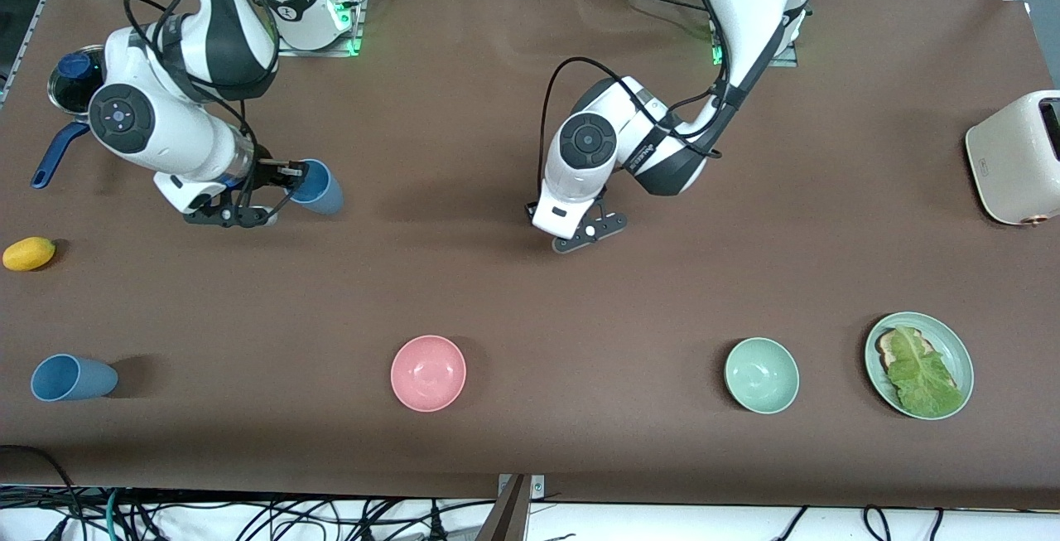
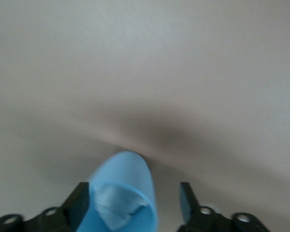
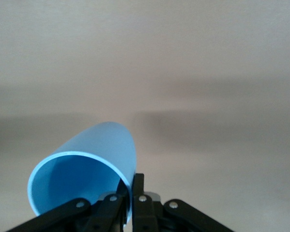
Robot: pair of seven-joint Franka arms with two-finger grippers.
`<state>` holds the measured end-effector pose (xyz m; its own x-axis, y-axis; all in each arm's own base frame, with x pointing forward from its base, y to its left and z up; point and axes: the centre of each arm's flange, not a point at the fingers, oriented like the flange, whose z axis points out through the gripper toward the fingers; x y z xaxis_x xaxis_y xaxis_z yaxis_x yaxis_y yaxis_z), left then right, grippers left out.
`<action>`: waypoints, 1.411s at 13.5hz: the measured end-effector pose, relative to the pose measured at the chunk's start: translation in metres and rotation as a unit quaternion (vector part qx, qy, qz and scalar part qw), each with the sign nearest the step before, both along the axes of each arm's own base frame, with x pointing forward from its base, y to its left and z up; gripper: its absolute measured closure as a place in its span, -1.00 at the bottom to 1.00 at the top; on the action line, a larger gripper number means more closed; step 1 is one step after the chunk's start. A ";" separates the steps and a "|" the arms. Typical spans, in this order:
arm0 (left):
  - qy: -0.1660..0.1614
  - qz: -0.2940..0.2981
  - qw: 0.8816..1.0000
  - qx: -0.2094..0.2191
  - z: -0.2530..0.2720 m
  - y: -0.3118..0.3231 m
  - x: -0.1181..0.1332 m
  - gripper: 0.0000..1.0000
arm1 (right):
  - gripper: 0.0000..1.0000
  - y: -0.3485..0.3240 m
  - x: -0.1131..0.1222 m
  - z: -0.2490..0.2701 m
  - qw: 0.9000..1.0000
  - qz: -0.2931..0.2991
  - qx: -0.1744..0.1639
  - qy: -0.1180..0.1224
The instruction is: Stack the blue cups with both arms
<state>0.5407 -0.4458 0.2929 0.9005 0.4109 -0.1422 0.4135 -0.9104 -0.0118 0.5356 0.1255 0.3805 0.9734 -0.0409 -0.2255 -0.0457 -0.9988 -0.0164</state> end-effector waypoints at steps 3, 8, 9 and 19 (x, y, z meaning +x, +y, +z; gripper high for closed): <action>-0.003 0.017 1.000 0.006 0.030 0.027 0.032 -1.00 | 0.89 0.049 -0.007 0.019 0.999 -0.033 0.009 0.007; 0.006 -0.001 1.000 -0.010 0.069 0.119 0.082 -1.00 | 0.89 0.163 -0.035 0.048 0.996 -0.093 0.003 -0.006; 0.015 -0.016 1.000 -0.015 0.076 0.148 0.092 -1.00 | 0.89 0.186 -0.041 0.051 0.995 -0.103 0.001 -0.007; 0.054 -0.163 0.982 -0.080 0.084 0.470 0.134 -1.00 | 0.89 0.405 -0.078 0.021 0.977 -0.212 0.000 0.004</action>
